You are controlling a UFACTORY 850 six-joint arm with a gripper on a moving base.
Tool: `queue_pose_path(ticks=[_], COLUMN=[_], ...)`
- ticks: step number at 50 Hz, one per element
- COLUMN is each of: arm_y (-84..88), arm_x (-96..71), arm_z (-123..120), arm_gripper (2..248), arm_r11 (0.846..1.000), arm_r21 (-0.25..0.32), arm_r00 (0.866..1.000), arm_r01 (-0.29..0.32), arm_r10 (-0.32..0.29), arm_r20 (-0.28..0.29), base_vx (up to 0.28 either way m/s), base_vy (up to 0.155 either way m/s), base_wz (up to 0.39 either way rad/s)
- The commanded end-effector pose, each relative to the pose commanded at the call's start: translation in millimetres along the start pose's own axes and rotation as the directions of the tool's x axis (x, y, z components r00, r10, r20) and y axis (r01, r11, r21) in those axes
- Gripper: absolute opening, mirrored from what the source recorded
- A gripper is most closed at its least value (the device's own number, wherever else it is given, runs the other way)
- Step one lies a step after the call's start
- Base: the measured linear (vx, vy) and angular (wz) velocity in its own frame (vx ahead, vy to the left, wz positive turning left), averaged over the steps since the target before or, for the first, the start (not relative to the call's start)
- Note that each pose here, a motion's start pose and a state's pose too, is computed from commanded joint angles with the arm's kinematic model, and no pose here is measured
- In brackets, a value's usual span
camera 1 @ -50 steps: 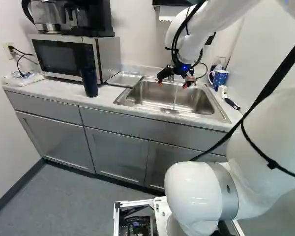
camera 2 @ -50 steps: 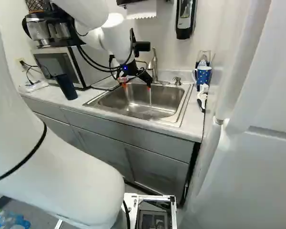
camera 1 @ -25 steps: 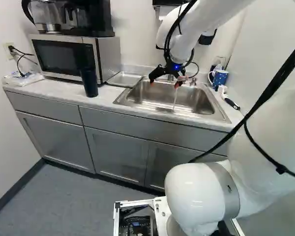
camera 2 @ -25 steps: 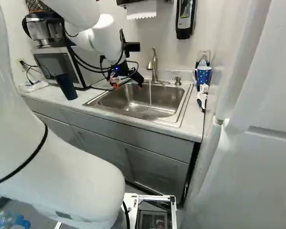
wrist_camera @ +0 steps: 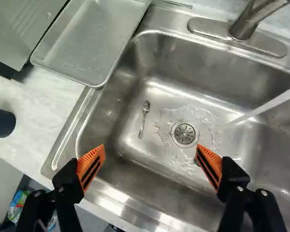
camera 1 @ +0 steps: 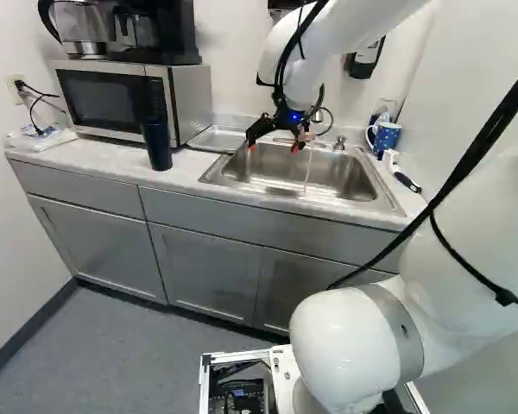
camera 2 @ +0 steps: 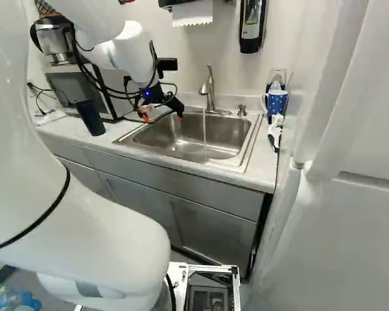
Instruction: Rinse the cup and place it in the tray
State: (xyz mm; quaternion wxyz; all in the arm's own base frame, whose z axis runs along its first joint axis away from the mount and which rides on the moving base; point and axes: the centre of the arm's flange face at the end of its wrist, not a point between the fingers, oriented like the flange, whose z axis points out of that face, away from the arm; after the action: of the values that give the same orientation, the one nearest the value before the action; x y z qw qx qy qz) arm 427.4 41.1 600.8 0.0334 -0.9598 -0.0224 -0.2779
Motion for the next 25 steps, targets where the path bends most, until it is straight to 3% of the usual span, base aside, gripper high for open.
queue_pose_path(ticks=[25], arm_y=[-42.1], arm_x=[3.2], arm_z=[4], arm_gripper=[247], arm_r11=[0.995], arm_r21=[0.051], arm_r00=[0.997], arm_r01=[0.081], arm_r10=[-0.081], arm_r20=[0.005], base_vx=[0.000], base_vy=[0.000], base_wz=[0.000])
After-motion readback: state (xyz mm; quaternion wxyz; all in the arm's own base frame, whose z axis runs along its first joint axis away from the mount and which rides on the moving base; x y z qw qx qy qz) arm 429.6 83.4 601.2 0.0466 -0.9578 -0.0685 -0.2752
